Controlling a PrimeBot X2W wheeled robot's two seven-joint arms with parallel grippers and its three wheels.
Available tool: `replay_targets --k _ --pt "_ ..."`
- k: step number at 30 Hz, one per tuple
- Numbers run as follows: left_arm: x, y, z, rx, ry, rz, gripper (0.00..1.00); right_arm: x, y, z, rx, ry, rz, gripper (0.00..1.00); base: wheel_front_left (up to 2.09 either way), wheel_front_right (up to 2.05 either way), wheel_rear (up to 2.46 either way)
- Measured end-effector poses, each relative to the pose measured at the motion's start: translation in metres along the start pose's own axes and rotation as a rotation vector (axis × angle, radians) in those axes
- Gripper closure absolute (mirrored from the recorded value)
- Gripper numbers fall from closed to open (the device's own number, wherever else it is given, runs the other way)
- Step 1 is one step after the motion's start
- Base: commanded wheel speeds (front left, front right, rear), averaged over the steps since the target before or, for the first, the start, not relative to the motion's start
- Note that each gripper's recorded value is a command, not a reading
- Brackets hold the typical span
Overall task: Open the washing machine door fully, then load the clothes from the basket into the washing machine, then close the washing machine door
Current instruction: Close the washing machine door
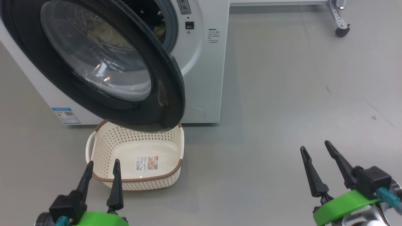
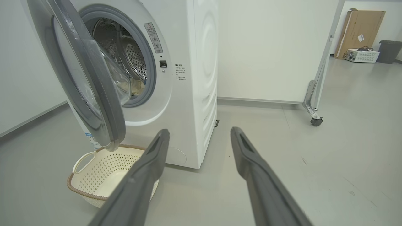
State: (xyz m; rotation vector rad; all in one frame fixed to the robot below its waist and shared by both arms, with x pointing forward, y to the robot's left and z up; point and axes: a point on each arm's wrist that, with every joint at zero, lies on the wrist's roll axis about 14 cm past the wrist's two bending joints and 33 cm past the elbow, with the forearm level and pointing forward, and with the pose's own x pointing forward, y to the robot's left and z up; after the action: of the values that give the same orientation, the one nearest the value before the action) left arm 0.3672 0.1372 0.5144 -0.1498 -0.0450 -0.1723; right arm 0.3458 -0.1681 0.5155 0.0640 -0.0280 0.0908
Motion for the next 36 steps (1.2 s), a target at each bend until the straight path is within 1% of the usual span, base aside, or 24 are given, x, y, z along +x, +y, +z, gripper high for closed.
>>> replay_targets --k 13,14,15,16,17,23,29,33,36 --pt "0.0 -0.001 -0.006 0.004 0.018 -0.005 0.0 0.005 -0.005 -0.002 -0.002 0.004 -0.012 0.0 0.0 0.0 0.0" --pt "0.001 -0.001 -0.007 0.003 0.02 -0.005 0.0 0.005 -0.005 -0.003 -0.002 0.008 -0.013 0.22 0.0 0.0 0.0" --pt "0.001 -0.001 -0.008 0.003 0.023 -0.005 0.0 0.006 -0.006 -0.004 -0.002 0.012 -0.014 0.58 0.0 0.0 0.0" --pt "0.001 -0.001 -0.009 0.002 0.026 -0.005 0.0 0.006 -0.006 -0.006 -0.001 0.016 -0.015 0.85 0.0 0.0 0.0" --pt "0.002 -0.001 -0.01 0.001 0.028 -0.005 0.0 0.007 -0.007 -0.007 -0.001 0.017 -0.017 1.0 0.0 0.0 0.0" --pt "0.01 -0.002 -0.009 0.005 0.021 -0.009 0.0 0.024 -0.006 -0.01 0.007 0.016 -0.008 1.0 0.0 0.0 0.0" --pt "0.016 -0.001 -0.005 0.003 0.003 -0.008 0.0 0.05 0.01 -0.004 0.013 -0.018 0.043 1.0 0.0 0.0 0.0" --pt "0.015 0.0 -0.004 0.003 -0.003 0.0 0.0 0.069 0.032 0.006 0.017 -0.053 0.112 1.0 0.0 0.0 0.0" --pt "0.012 0.002 -0.005 -0.005 -0.002 0.012 0.0 0.079 0.063 0.011 0.028 -0.071 0.202 1.0 0.0 0.0 0.0"
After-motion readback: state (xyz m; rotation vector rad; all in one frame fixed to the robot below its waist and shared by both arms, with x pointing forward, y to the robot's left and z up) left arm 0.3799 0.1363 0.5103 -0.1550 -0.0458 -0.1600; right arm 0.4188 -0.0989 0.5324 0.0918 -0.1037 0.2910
